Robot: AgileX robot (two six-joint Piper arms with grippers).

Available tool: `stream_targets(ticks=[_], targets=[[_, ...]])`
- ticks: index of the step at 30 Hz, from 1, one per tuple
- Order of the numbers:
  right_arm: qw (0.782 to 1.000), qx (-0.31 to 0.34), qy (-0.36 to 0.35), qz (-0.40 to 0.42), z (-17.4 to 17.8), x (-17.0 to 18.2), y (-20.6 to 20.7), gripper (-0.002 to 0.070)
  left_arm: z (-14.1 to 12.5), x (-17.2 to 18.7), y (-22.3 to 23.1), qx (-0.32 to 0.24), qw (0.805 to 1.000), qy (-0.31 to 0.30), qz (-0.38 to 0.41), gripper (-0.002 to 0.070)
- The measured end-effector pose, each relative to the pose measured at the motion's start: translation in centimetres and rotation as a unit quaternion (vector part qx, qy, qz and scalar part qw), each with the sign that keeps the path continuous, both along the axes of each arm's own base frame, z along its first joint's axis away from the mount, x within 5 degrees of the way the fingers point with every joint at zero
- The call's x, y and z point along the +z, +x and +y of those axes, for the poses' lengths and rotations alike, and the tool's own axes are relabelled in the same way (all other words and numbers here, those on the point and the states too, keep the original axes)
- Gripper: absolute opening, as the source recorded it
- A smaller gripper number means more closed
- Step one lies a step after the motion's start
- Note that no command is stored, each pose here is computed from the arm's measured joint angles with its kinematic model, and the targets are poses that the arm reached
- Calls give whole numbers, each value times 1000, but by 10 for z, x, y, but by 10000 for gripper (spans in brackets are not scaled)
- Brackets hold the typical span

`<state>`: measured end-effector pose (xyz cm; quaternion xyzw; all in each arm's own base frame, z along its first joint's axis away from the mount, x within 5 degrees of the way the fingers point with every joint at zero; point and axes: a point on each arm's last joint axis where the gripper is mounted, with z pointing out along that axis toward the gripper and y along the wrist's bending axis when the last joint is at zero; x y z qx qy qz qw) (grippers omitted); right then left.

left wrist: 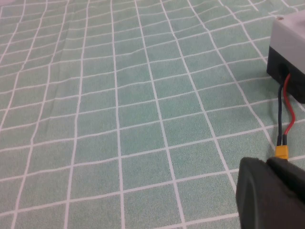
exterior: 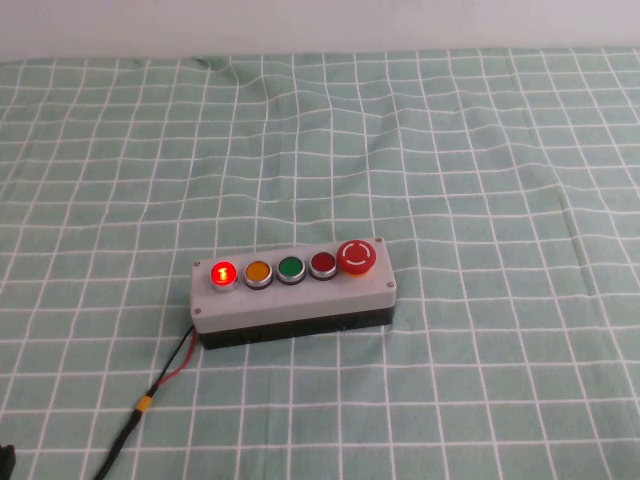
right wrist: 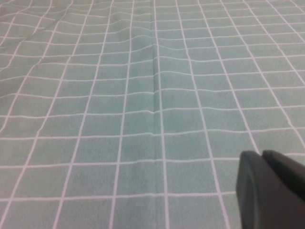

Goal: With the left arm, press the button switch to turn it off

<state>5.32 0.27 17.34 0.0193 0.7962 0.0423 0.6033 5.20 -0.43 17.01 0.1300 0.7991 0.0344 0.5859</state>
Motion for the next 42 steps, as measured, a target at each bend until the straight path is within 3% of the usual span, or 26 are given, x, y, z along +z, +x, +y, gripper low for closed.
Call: stream_targets(ticks=[42], targets=[[1000,0,0,0,0,0,0,-17,0,2,1,-1,1000,0,-10,-2]])
